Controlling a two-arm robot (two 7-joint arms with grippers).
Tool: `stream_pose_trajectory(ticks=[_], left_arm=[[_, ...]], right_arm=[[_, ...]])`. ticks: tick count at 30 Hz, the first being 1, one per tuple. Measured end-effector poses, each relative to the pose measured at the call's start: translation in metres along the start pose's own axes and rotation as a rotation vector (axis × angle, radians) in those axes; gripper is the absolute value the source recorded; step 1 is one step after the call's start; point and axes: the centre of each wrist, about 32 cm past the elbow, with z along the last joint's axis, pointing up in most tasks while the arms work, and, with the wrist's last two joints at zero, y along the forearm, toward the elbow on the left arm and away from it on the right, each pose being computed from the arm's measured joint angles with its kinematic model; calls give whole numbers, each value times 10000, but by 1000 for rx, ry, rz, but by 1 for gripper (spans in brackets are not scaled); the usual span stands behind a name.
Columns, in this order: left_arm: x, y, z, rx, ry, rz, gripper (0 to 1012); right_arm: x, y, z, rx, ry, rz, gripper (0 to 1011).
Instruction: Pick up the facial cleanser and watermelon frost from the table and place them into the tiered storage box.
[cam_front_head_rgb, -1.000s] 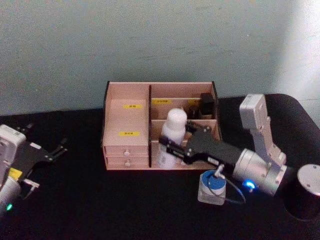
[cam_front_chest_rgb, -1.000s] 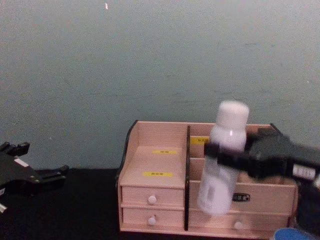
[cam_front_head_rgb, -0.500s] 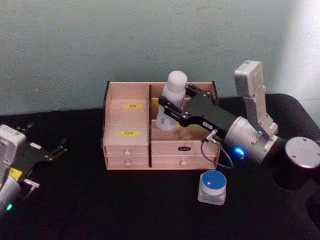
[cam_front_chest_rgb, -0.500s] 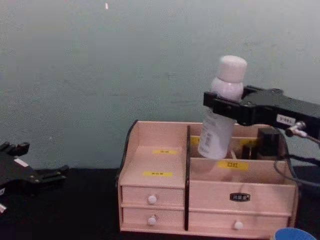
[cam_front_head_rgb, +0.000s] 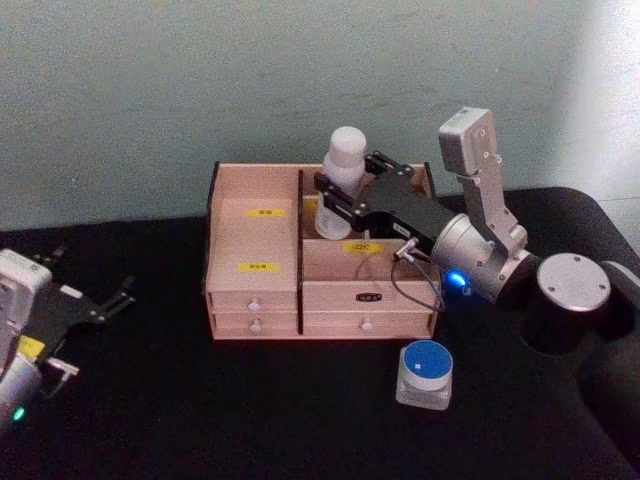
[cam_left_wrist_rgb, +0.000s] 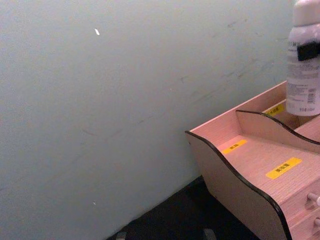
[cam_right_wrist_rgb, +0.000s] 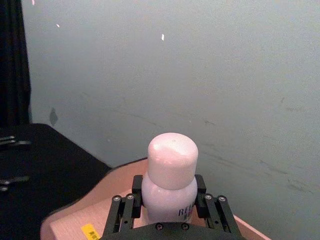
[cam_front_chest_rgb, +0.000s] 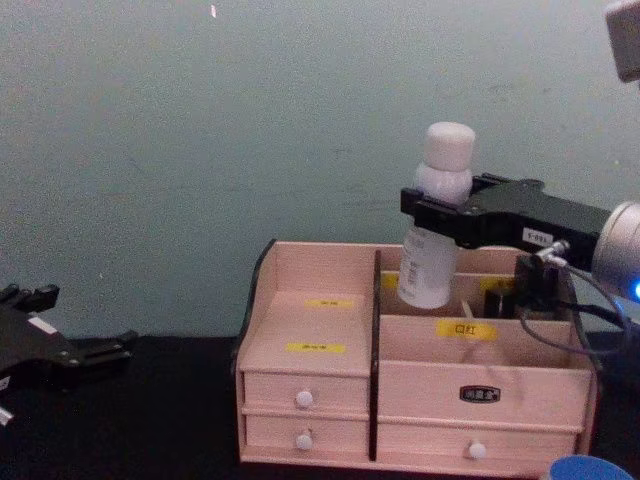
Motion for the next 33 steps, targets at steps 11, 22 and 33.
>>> stream_pose_trajectory(ticks=[11,22,33], left_arm=[[0,0,0,0,0,0,1001],[0,0,0,0,0,0,1001],[0,0,0,0,0,0,1001]], right_arm=[[79,101,-100,-30,-3,-31,590],[93,173,-228,-70,5,-56,591],[99,185,-293,-116,9,-61,590]])
